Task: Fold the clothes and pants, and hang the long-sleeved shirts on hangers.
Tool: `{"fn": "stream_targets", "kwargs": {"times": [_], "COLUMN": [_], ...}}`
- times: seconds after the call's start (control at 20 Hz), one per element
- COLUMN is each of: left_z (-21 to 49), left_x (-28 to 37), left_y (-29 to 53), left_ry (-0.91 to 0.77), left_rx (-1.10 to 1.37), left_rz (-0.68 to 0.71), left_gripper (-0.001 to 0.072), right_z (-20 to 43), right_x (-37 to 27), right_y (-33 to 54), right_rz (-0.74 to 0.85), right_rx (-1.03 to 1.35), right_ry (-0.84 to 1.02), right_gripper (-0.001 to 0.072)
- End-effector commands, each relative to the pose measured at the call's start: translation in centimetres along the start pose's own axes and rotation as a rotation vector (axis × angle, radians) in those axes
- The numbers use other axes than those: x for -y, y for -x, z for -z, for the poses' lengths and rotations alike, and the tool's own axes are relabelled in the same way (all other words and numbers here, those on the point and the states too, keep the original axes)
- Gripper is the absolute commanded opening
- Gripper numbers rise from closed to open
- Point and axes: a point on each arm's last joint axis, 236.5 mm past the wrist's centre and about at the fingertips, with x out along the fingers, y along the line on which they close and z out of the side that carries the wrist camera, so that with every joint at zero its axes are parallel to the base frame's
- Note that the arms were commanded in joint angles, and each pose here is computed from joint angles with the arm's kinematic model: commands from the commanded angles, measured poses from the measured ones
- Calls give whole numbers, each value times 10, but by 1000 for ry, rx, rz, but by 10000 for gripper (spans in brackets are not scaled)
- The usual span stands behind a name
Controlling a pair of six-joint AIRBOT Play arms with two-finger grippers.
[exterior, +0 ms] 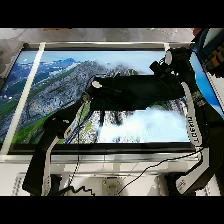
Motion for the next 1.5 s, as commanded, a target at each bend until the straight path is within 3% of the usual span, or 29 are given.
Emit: {"fn": "stream_targets", "kwargs": {"times": [0.0,0.35,0.55,0.95,1.45], "left_z": [-17,-73,-50,-21,-12], "left_x": [-4,-11,-62,-95,-107], "left_y": [11,117,155,162,134], "left_ry": [-42,-59,36,86,75], "left_rx": [55,200,100,-8,-35], "left_rz": [-21,-72,-265,-425,-435], "left_gripper": [594,590,590,590,590], "right_z": [1,9,24,29,29], "right_x": [3,11,17,26,28], "right_y": [1,-10,-21,-20,-20], "right_rz": [9,36,51,83,92], "right_rx": [-6,-32,-83,-110,-114], "right_ry": [62,266,272,309,309], "right_gripper": [21,21,21,21,21]}}
